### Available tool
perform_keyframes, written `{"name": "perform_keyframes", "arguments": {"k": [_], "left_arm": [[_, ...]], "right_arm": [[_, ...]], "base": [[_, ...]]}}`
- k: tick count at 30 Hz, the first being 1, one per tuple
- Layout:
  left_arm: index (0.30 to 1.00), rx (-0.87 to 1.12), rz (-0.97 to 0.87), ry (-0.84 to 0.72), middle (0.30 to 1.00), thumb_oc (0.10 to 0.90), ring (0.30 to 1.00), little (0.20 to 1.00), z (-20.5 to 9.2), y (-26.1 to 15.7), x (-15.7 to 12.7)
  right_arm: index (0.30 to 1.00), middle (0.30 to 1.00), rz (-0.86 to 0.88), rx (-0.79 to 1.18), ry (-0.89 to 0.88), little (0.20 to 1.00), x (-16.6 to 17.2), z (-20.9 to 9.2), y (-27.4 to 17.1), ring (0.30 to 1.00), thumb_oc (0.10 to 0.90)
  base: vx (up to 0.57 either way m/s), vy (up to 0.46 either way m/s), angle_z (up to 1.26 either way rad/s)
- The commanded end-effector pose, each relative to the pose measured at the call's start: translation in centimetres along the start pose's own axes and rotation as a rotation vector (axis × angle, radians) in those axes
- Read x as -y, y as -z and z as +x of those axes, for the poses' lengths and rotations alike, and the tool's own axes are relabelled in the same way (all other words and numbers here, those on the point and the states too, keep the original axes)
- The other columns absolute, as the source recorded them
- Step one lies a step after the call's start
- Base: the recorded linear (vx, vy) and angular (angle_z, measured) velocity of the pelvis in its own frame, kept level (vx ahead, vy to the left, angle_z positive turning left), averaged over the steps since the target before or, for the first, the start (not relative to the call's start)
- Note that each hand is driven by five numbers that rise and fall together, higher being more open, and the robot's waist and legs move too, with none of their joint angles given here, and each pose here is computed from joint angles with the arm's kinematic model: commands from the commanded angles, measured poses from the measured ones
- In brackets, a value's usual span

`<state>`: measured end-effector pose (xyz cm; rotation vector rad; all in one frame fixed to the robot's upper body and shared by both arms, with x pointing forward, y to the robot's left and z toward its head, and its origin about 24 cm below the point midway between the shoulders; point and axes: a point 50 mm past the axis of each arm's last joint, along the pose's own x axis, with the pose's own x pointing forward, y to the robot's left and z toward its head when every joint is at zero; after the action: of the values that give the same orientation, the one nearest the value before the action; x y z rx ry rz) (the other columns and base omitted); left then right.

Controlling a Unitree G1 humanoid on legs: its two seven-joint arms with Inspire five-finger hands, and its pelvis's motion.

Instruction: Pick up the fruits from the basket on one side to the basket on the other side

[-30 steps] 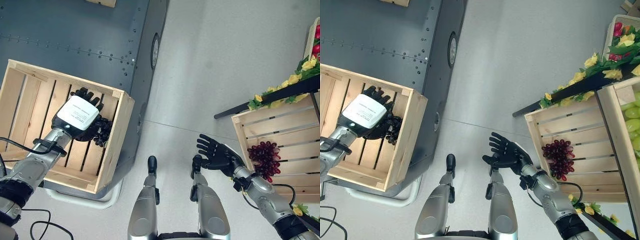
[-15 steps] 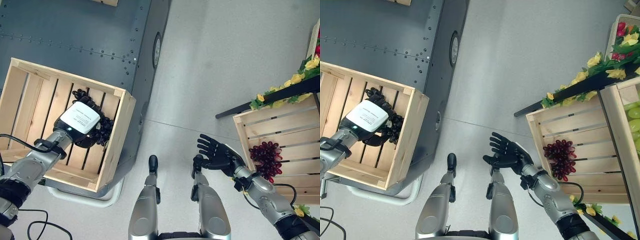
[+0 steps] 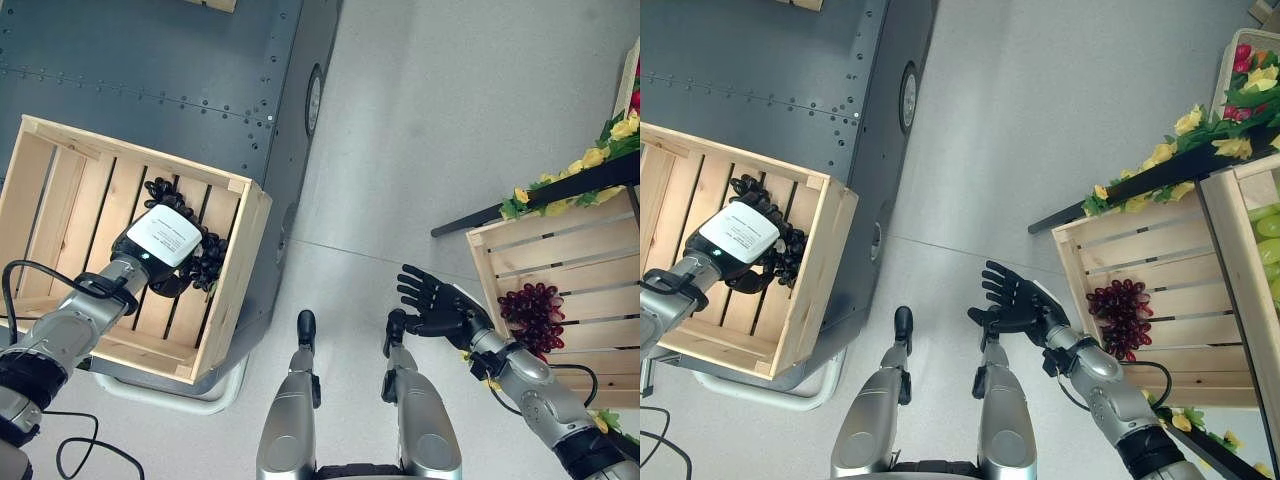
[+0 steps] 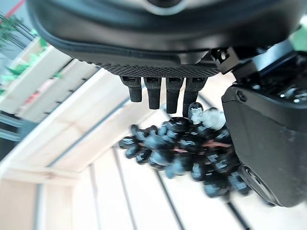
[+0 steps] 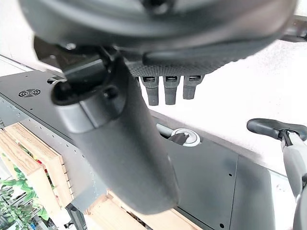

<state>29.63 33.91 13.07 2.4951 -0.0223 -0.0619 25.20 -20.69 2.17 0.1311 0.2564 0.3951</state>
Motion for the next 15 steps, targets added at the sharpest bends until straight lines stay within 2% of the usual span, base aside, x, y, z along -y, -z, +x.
{"name": "perform_keyframes", "arguments": {"k": [1,15], "left_arm": [[0.9,-0.213,0.104,0.013,0.9,0.8,0.9,0.9,0.6,2.9,-0.4],[0.9,-0.247,0.143,0.068,0.9,0.8,0.9,0.9,2.4,-0.4,-0.3]], "right_arm": [[0.9,0.9,0.004,0.104,-0.042,0.9,-0.9,-0.2,-2.1,0.9,0.8],[0.9,0.9,0.018,0.115,-0.069,0.9,-2.3,1.1,-2.1,0.9,0.8]], "base": [[0.01,-0.044,0.02],[0.01,-0.012,0.04]]}}
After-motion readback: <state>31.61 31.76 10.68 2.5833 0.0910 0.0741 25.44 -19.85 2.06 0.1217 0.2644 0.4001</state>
